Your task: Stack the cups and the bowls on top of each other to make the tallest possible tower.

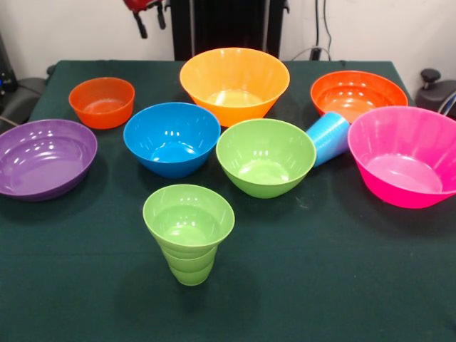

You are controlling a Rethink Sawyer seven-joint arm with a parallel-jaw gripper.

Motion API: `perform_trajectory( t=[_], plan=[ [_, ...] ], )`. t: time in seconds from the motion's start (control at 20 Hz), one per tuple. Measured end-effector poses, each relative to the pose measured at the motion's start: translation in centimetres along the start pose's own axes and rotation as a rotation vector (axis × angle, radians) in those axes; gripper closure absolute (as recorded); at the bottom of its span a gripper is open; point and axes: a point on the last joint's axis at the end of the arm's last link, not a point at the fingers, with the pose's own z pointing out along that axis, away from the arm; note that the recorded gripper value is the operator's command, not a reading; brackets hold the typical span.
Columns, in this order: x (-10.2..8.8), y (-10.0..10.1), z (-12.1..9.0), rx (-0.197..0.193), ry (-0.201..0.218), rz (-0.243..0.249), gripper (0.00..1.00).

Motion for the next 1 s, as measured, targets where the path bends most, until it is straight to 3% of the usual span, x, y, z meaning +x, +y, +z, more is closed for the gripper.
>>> perform_trajectory(
  t=[0.35, 0.75, 1.0],
  plan=[
    [0.4, -0.7, 0.6, 0.012, -0.010, 0.014, 0.00],
    [1.1, -3.0, 1.5, 0.047, -0.044, 0.059, 0.00],
    [1.5, -4.7, 2.3, 0.043, -0.044, 0.073, 0.00]
  ],
)
